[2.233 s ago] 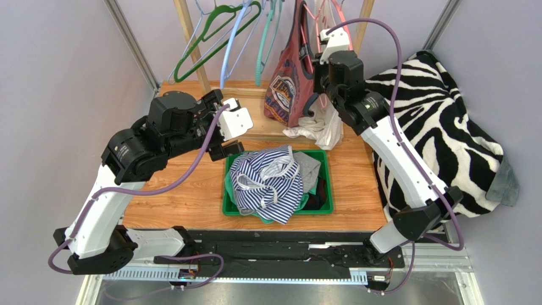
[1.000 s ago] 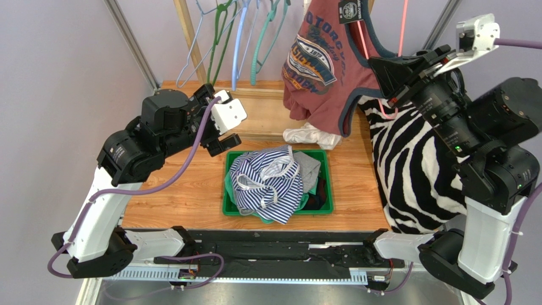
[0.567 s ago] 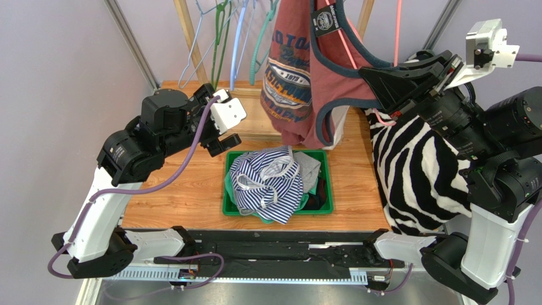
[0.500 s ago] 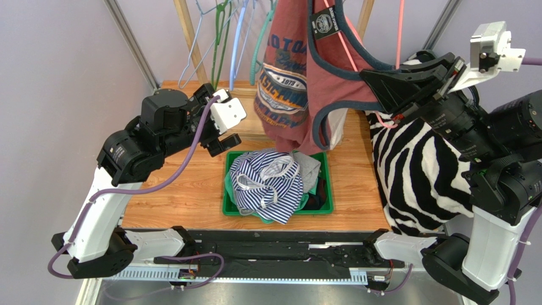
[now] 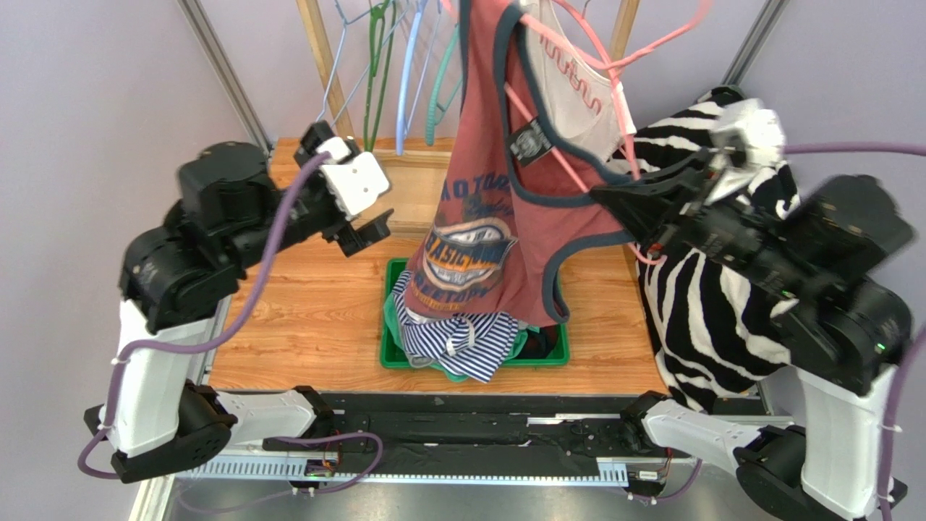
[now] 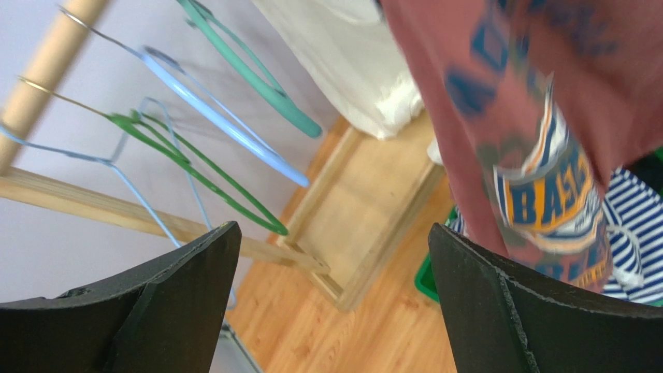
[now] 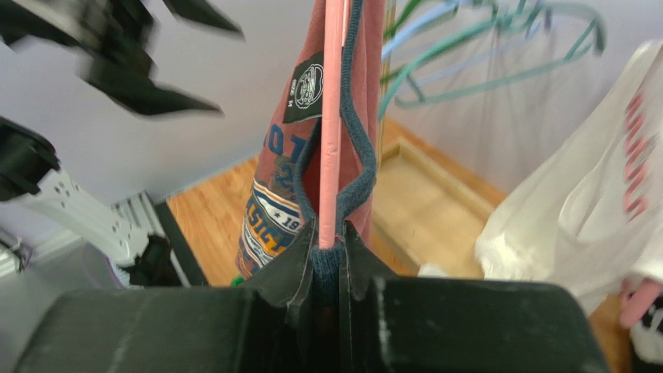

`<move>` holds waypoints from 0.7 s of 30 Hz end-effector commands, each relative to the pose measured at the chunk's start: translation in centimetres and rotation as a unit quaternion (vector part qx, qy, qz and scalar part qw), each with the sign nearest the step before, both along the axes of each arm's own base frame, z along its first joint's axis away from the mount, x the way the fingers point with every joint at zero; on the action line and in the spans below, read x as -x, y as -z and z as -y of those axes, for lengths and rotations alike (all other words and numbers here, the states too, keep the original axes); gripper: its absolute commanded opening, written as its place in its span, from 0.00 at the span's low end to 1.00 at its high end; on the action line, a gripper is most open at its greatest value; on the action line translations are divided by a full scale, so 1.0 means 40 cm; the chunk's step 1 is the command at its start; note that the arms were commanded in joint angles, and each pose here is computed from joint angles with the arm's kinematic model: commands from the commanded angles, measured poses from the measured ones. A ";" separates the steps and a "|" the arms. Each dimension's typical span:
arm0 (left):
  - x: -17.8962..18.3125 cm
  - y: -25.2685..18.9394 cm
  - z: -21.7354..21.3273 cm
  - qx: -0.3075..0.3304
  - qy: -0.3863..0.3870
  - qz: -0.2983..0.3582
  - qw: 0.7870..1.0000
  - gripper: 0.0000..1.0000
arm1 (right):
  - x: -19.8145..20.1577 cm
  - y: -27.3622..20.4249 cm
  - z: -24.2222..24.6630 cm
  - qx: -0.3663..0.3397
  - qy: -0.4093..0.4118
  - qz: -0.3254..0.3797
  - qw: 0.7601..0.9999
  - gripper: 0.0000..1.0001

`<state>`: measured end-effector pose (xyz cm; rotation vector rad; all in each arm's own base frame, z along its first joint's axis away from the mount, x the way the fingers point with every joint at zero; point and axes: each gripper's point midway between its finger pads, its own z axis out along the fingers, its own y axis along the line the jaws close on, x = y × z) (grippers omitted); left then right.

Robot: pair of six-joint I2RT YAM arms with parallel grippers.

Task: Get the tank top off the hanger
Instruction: Pick up the hanger from the clothesline.

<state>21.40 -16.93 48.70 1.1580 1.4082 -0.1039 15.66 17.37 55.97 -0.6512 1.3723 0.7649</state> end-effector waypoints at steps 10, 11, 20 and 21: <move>0.089 -0.057 -0.013 -0.008 0.086 0.080 0.993 0.99 | 0.037 0.279 -0.093 0.161 -0.126 -0.089 0.975 0.00; 0.099 -0.062 -0.016 -0.002 0.091 0.086 0.992 0.99 | 0.031 0.295 -0.105 0.178 -0.130 -0.098 0.970 0.00; 0.088 -0.066 0.000 0.035 0.080 0.066 0.994 0.99 | -0.022 0.361 -0.162 0.296 -0.085 -0.053 0.950 0.00; 0.094 -0.058 0.000 0.033 0.084 0.060 0.994 0.99 | -0.009 0.348 -0.153 0.287 -0.090 -0.043 0.953 0.00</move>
